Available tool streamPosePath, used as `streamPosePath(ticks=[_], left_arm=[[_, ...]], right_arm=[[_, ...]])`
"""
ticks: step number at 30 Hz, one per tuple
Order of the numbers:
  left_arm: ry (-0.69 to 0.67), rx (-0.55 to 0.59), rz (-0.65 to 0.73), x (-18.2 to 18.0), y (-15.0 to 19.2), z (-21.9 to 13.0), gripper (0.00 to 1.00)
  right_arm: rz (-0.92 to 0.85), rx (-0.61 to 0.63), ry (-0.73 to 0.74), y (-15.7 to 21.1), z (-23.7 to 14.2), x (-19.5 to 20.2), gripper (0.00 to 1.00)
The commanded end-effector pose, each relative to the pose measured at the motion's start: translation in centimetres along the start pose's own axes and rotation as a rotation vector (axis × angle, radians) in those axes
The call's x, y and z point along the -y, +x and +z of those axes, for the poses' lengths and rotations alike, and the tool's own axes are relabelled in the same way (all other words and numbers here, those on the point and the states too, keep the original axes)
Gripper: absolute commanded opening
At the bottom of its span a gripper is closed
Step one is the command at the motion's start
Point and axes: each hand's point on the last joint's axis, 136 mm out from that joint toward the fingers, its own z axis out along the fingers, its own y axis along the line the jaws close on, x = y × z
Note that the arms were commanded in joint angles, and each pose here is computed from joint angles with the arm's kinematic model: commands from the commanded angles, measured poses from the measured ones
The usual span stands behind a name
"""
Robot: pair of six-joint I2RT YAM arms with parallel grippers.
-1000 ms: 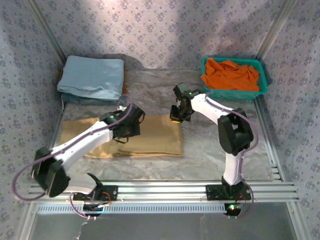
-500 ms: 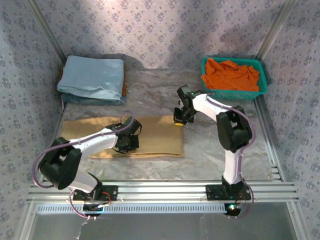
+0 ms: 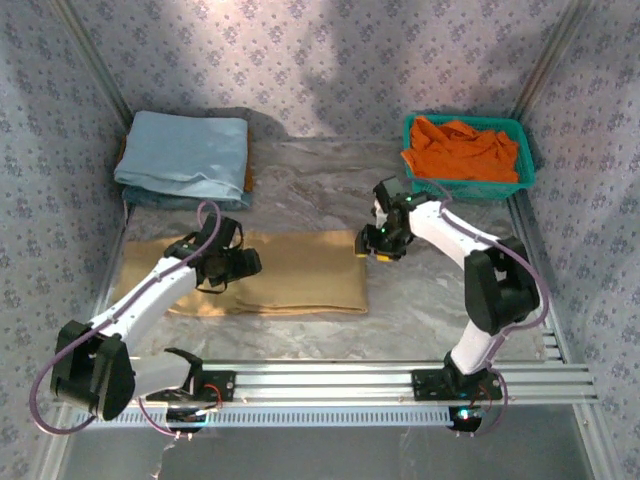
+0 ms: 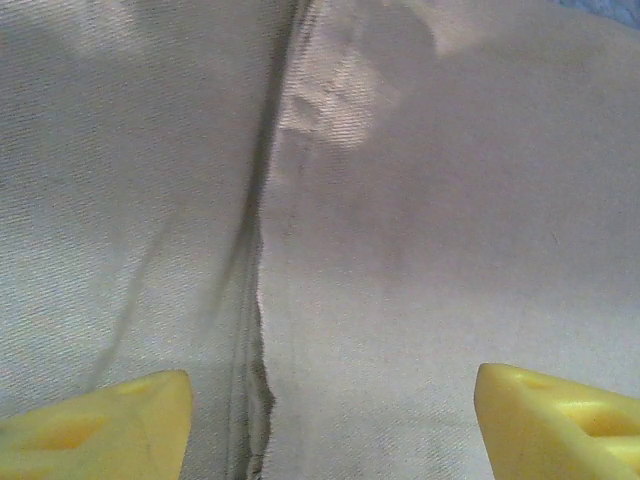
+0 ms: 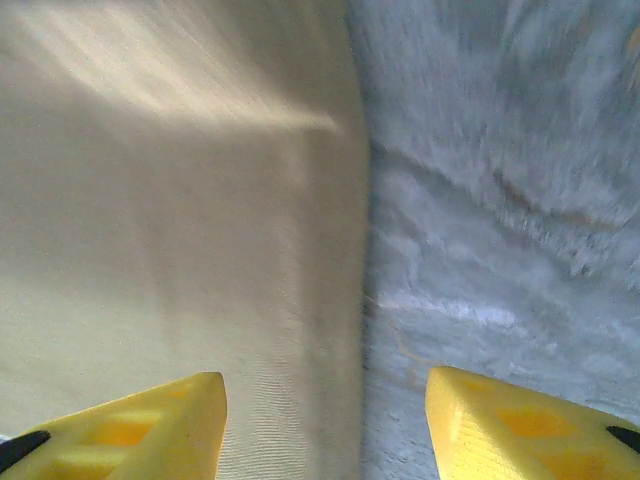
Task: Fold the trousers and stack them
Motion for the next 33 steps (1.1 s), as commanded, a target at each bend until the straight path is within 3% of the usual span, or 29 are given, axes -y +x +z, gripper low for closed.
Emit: streamPosePath(ticks=[1,13,16,21,23,28,33], left_arm=[[0.014,-0.014,-0.003,0.0,-0.5,-0.4,0.76],[0.041,-0.013,-0.067,0.6,-1.4,1.2,0.79],[0.04,-0.012,-0.065,0.5,-1.4,1.2,0.79],[0.038,-0.012,-0.066,0.2,-1.5,1.3,0.8],[0.041,-0.012,-0.069,0.1,-1.5,1.4,0.8],[0.054,-0.01,-0.075,0.1,-1.8,1.3,0.8],[0.062,0.002,-0.074,0.2,-2.2,1.1,0.8]], right_arm=[[-0.024,-0.11,0.036,3.1,2.5,0.8,0.56],[-0.053,-0.215,0.024,5.1,6.9,-1.0,0.53],[-0.046,-0.214,0.016,5.0,6.8,-1.0,0.45],[-0.013,-0.211,-0.017,4.8,6.2,-1.1,0.1],[0.0,-0.201,-0.036,4.7,5.6,-1.5,0.02],[0.027,-0.146,-0.019,4.1,3.8,-1.1,0.0],[0.188,-0.107,0.102,3.8,2.3,5.0,0.0]])
